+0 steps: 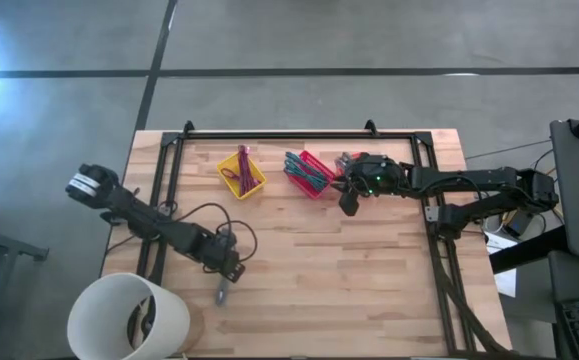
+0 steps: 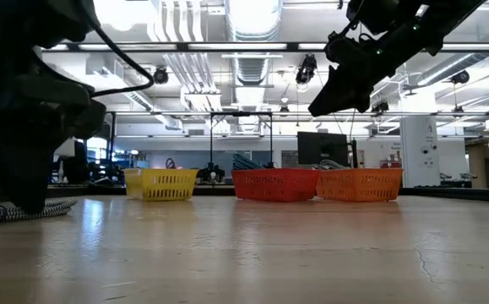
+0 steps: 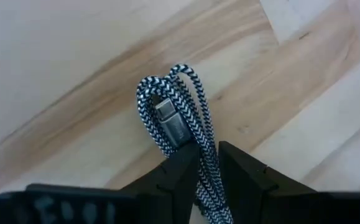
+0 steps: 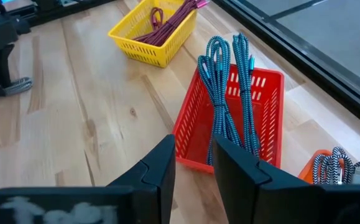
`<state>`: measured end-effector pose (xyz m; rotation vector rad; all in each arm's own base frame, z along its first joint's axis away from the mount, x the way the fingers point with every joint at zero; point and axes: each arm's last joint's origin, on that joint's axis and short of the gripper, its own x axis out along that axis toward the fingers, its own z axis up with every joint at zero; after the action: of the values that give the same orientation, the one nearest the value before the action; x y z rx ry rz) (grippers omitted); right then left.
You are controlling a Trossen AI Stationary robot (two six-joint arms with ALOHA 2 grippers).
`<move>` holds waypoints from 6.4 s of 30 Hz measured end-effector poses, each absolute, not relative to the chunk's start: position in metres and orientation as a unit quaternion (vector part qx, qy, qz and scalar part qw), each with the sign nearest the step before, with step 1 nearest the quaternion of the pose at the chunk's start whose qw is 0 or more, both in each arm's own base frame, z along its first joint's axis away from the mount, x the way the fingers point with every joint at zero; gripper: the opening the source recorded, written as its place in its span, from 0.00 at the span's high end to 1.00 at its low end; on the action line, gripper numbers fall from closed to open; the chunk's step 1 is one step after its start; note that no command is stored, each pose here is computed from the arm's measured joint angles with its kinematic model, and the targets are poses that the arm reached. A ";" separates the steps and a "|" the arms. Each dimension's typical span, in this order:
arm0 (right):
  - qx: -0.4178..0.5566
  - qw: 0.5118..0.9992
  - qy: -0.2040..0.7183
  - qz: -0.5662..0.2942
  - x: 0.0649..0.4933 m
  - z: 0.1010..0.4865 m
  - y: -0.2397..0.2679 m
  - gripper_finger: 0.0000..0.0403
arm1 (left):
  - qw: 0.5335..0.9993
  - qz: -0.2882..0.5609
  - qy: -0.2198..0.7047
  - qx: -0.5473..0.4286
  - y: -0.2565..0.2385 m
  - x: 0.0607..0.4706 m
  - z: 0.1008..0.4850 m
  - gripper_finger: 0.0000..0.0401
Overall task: Pick & Place USB Port
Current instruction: Put the black white USB cable into the orange bin, then return to Home Position
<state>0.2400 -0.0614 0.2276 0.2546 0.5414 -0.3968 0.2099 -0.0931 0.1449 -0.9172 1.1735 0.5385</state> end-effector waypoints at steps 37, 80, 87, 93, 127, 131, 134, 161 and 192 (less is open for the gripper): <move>0.054 0.983 0.151 0.087 0.293 0.214 -0.024 0.79 | 0.990 0.106 0.031 -0.083 -0.051 0.303 0.258 1.00; 0.070 0.977 0.106 0.169 0.345 0.218 -0.024 0.74 | 0.991 0.114 0.060 -0.030 -0.049 0.303 0.253 0.99; 0.094 0.976 0.145 0.131 0.343 0.210 -0.026 0.85 | 0.990 0.117 0.067 -0.028 -0.048 0.303 0.251 0.99; 0.093 0.976 0.146 0.129 0.343 0.210 -0.026 0.94 | 0.990 0.118 0.070 -0.027 -0.048 0.303 0.250 0.99; 0.132 0.834 0.451 -0.288 0.201 0.297 -0.065 0.95 | 0.987 0.123 0.100 -0.022 -0.047 0.301 0.245 0.71; 0.152 0.819 0.477 -0.280 0.200 0.283 -0.092 0.95 | 0.987 0.126 0.099 -0.033 -0.047 0.301 0.245 0.71; 0.161 0.808 0.503 -0.262 0.203 0.265 -0.111 0.95 | 0.986 0.126 0.099 -0.034 -0.047 0.301 0.245 0.71; 0.138 0.748 0.634 -0.139 0.271 0.199 -0.159 0.92 | 0.985 0.128 0.112 -0.029 -0.047 0.301 0.242 0.71; 0.088 0.792 0.586 -0.148 0.256 0.274 -0.125 0.77 | 0.979 0.157 0.128 -0.020 -0.044 0.291 0.247 0.73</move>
<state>0.2565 -0.1251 0.2739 0.1904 1.2612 -0.3194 0.2914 -0.0439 0.2473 -0.0403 0.2584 0.3166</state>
